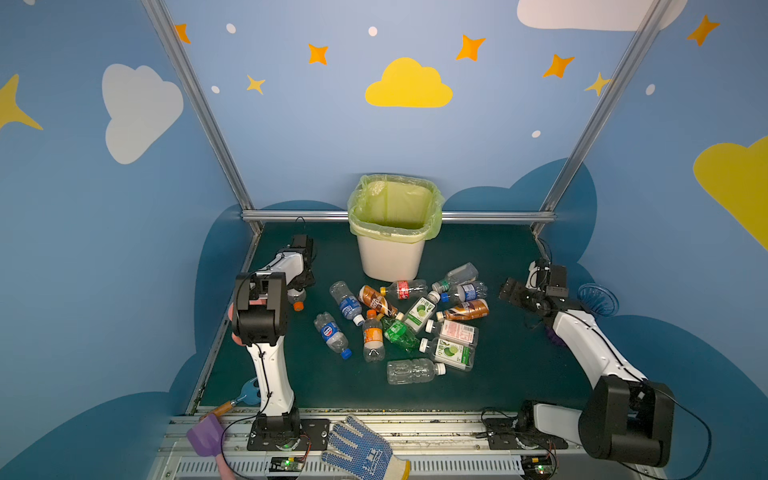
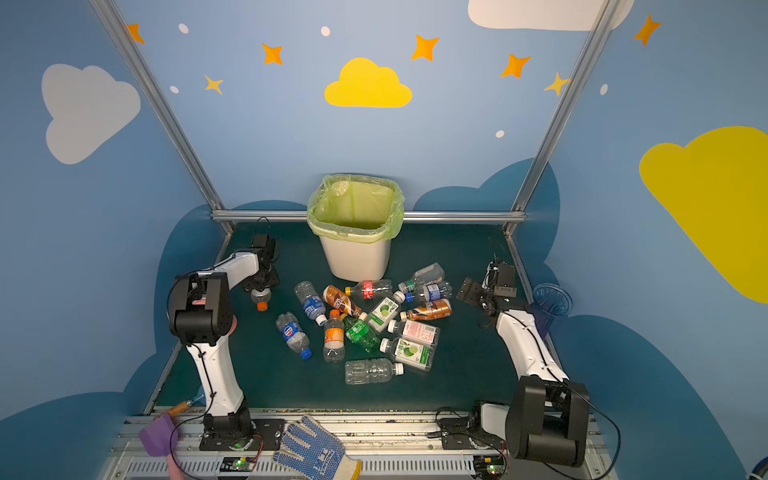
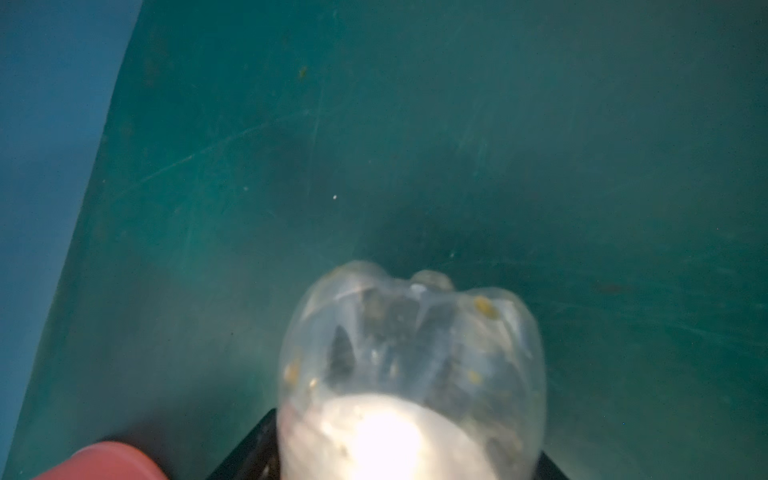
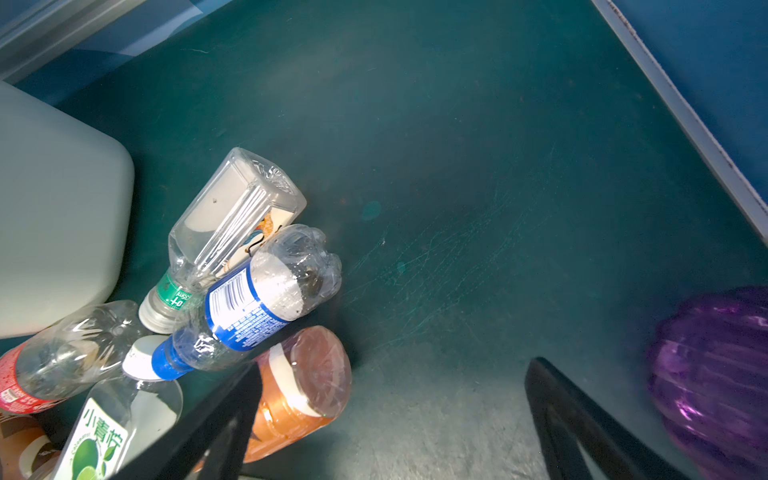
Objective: Throw the plastic bottles in the bin
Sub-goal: 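Close the left gripper on the orange-label bottle beside the pink watering can, then carry the orange-label bottle with the left gripper and drop it into the bin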
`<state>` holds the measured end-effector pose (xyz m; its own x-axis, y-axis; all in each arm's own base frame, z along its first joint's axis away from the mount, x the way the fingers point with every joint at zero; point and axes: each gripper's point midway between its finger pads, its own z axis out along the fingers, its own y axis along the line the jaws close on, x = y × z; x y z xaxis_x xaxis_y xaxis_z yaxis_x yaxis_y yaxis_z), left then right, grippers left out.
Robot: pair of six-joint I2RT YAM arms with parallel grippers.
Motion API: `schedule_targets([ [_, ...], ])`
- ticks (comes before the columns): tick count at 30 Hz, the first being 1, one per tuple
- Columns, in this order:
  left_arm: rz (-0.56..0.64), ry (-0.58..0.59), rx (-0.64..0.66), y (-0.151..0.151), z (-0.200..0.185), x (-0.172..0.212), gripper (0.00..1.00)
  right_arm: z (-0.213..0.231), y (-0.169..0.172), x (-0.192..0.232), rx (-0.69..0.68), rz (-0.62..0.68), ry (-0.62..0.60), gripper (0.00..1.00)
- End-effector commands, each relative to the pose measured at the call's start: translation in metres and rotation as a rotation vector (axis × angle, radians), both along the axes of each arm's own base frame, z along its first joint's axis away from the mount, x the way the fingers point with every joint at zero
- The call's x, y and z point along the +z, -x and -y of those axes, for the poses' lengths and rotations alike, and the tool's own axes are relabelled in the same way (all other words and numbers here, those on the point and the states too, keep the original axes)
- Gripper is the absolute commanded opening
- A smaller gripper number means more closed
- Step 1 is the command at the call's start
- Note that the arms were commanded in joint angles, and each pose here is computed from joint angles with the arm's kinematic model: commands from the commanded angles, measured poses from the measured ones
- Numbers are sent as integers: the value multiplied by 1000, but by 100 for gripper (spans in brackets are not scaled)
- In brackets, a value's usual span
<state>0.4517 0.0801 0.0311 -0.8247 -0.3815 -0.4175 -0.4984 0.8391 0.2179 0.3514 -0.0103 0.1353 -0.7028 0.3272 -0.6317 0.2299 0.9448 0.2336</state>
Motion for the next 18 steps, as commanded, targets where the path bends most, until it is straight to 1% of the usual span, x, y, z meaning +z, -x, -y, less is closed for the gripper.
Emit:
schedule_targets([
  [1, 3, 40, -16, -3, 5, 0, 64, 3, 9, -7, -8, -29, 13, 98],
  [3, 10, 67, -23, -5, 8, 3, 57, 3, 10, -7, -8, -30, 12, 98],
  [5, 27, 90, -31, -6, 13, 6, 52, 3, 10, -8, -6, -33, 13, 98],
  [7, 60, 114, -34, -8, 17, 13, 50, 2, 10, -8, -5, -31, 13, 98],
  [10, 144, 165, -38, -14, 25, 37, 48, 2, 8, -5, -4, -23, 11, 98],
  [13, 329, 224, -48, -24, 34, 94, 47, 2, 5, -2, -3, -16, 8, 98],
  [14, 410, 244, -54, -28, 37, 122, 46, 2, 4, 0, -2, -13, 7, 98],
  [16, 591, 271, -62, -31, 38, 187, 46, 1, 3, 3, 2, -4, 5, 98],
  [18, 812, 272, -82, -28, 37, 269, 46, 2, 1, 7, -1, 3, 5, 98],
])
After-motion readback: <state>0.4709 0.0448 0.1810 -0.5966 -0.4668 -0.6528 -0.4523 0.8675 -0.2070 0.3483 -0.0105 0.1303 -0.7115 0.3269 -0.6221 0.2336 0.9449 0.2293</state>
